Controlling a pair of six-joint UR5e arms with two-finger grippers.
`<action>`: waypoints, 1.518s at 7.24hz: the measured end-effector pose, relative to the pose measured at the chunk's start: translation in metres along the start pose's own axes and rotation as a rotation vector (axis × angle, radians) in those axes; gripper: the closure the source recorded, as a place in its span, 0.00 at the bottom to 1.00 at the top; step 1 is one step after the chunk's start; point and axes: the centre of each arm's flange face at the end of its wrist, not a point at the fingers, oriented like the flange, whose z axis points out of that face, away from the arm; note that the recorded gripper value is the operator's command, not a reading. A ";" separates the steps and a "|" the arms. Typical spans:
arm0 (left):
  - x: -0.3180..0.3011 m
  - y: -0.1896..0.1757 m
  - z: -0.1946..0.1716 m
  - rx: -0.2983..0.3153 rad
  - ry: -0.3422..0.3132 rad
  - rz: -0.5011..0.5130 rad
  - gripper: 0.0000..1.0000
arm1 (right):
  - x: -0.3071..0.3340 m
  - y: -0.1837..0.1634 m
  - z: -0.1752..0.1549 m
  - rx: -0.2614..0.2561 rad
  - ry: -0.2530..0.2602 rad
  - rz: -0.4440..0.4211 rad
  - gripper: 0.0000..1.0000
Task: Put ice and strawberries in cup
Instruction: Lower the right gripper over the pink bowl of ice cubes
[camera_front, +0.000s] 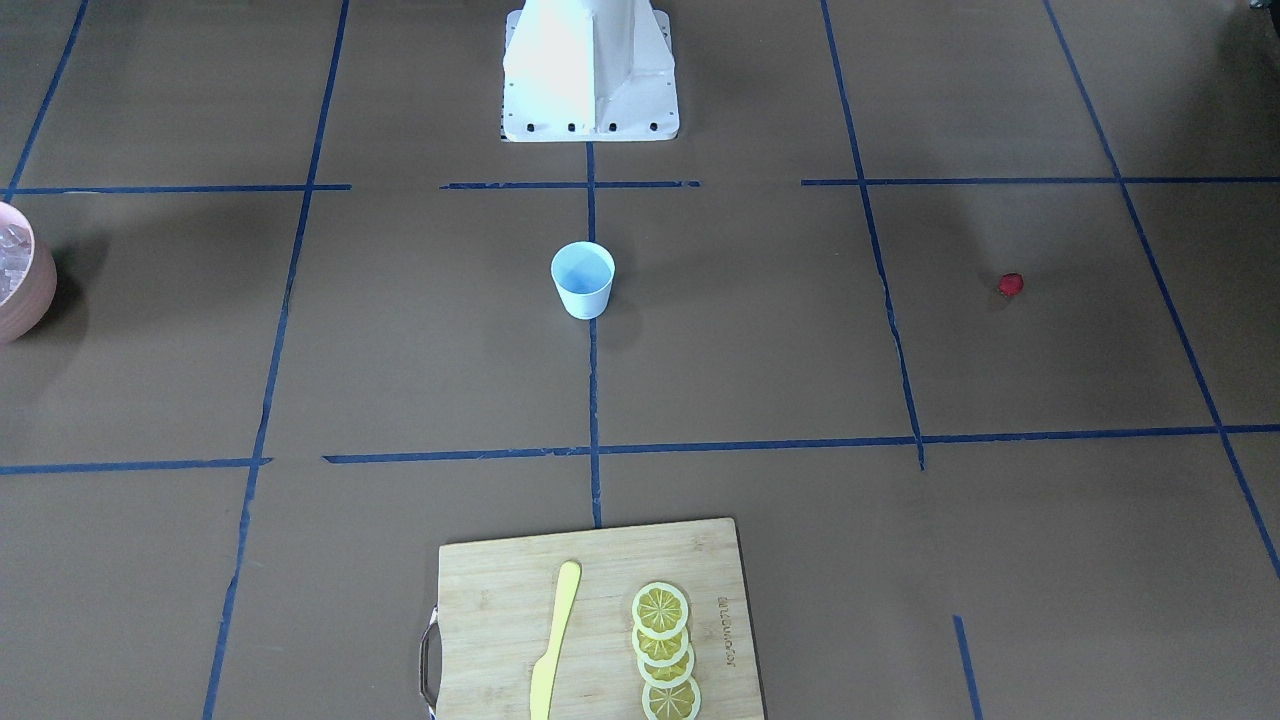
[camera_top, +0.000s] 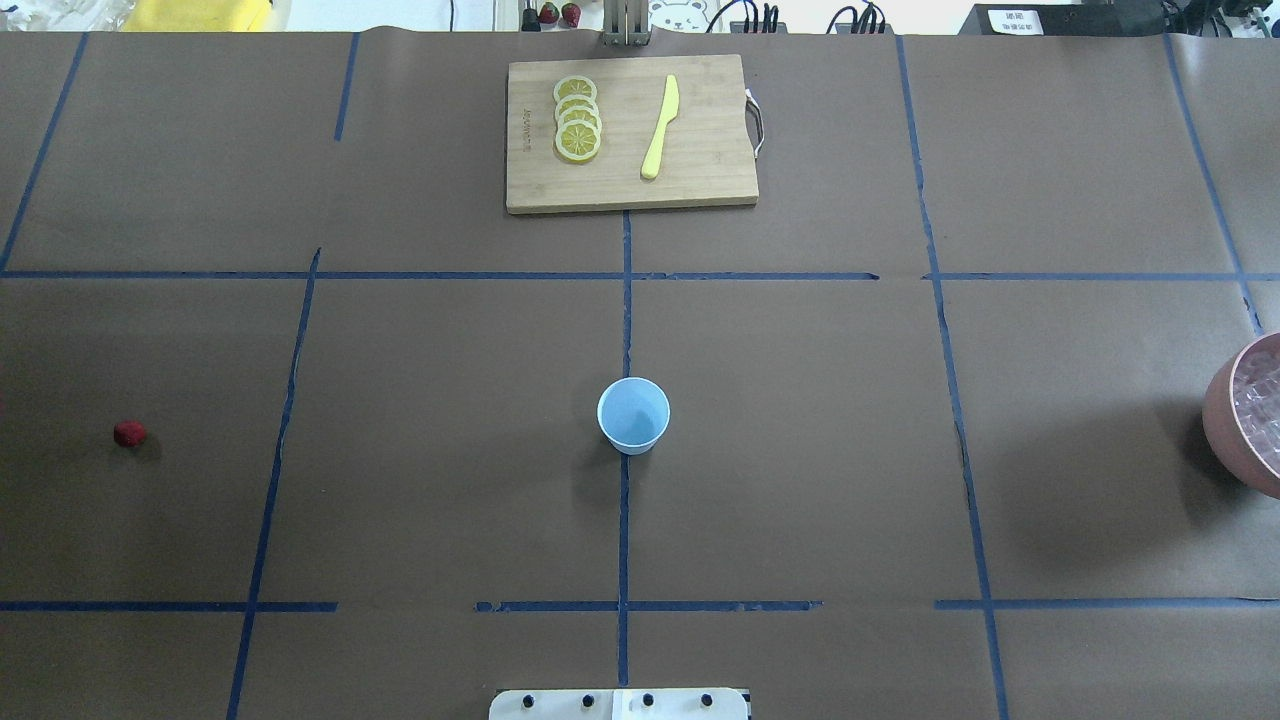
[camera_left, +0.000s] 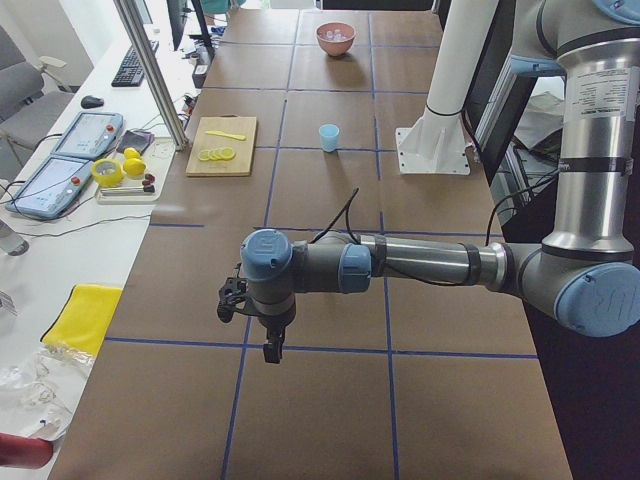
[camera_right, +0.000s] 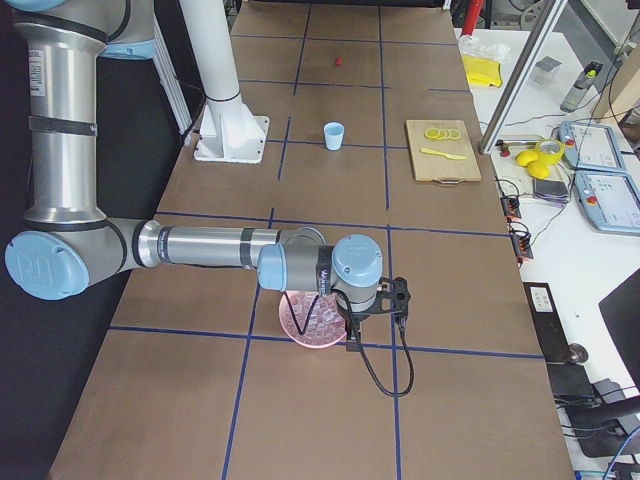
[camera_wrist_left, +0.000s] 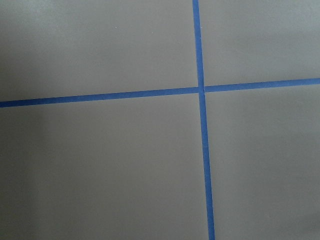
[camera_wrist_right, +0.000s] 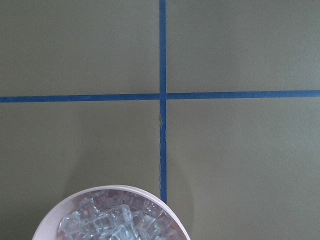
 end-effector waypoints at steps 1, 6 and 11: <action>0.001 -0.001 -0.001 0.002 0.000 0.003 0.00 | -0.006 -0.001 0.008 -0.015 0.007 -0.016 0.01; 0.008 -0.002 -0.008 0.018 -0.002 0.016 0.00 | -0.034 -0.004 0.034 0.008 0.049 -0.175 0.12; 0.010 0.000 -0.010 0.022 -0.001 0.019 0.00 | -0.067 0.037 0.051 -0.016 0.059 -0.282 0.38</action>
